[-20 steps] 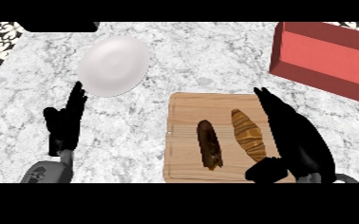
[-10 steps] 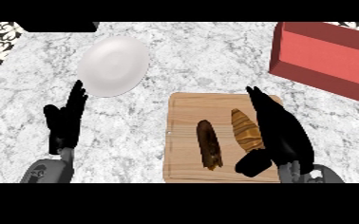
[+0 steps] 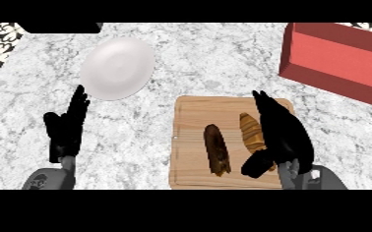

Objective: Pick the croissant from the cutting board and place it in the cardboard box

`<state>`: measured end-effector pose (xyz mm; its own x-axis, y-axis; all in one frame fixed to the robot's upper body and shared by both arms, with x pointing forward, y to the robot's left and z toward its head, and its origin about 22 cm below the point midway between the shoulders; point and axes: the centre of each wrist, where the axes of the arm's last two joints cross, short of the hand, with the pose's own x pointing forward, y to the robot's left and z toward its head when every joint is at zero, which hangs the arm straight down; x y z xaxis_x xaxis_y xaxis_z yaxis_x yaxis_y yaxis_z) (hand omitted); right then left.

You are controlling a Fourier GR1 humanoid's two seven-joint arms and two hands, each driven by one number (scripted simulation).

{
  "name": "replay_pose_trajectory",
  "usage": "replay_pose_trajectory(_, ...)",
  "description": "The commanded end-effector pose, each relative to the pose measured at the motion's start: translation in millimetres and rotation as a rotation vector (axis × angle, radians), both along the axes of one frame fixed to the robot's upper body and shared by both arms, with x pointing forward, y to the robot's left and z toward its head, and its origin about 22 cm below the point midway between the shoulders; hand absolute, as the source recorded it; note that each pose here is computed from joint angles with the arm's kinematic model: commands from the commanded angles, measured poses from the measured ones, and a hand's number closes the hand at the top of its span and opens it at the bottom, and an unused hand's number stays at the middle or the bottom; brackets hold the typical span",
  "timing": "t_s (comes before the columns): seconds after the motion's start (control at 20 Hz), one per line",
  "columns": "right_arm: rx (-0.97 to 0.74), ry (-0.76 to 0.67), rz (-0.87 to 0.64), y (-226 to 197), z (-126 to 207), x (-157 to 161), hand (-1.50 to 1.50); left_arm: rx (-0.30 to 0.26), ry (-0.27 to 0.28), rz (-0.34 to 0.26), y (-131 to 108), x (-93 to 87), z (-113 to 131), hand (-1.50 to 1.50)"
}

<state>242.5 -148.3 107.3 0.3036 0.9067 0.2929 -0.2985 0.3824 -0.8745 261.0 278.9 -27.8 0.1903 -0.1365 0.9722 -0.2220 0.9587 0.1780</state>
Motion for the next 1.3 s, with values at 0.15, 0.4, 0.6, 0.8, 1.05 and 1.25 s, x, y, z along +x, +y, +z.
replay_pose_trajectory(0.15,-0.09,0.11,-0.092,-23,-15,9,-1.5,0.002,-0.007,0.012,2,-2.4,-3,0.0)
replay_pose_trajectory(0.4,-0.092,0.12,-0.081,-4,-21,22,-1.5,-0.01,-0.002,0.009,-1,0.0,11,0.0)
replay_pose_trajectory(0.6,-0.092,0.115,-0.087,-4,-29,12,-1.5,0.002,-0.006,0.004,-6,-4.5,1,0.0)
replay_pose_trajectory(0.8,-0.098,0.129,-0.079,-4,-40,13,-1.5,0.007,0.007,-0.015,5,13.2,-4,0.0)
replay_pose_trajectory(1.05,-0.093,0.111,-0.074,-25,-60,23,-1.5,0.013,0.0,0.015,-4,11.4,7,0.0)
replay_pose_trajectory(1.25,-0.079,0.114,-0.09,-17,-51,54,-1.5,0.011,0.005,-0.011,11,-15.8,4,0.0)
